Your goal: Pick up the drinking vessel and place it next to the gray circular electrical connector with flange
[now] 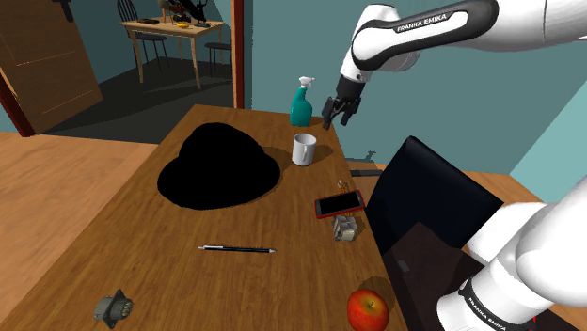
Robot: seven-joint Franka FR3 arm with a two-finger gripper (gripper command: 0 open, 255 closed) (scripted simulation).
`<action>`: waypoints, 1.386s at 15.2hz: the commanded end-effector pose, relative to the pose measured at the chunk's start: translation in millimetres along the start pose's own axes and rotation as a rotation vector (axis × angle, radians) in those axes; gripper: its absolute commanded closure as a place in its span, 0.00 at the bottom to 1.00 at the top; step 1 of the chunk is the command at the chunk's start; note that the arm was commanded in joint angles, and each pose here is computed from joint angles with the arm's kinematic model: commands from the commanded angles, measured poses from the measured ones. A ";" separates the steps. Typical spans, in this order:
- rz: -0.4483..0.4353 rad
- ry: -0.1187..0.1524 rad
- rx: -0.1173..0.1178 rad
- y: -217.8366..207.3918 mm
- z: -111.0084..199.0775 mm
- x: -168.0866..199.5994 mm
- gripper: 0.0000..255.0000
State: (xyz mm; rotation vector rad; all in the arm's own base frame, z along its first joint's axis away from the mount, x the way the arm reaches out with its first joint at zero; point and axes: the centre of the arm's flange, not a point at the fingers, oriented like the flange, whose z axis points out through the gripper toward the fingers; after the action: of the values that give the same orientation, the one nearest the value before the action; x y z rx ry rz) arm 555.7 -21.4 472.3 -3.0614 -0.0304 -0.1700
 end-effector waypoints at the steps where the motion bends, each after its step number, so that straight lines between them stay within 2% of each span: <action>1: -0.001 -0.006 0.000 5.1 21.4 21.7 0.00; 9: -0.003 -0.032 0.002 31.8 93.4 98.3 0.00; 16: -0.003 -0.032 0.002 31.7 130.4 97.1 0.00; 21: -0.003 -0.032 0.002 31.7 133.4 97.0 0.00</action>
State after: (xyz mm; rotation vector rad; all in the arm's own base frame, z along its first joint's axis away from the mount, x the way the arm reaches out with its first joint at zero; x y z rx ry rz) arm 667.4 -41.4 348.7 -3.0617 -0.0376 -0.1215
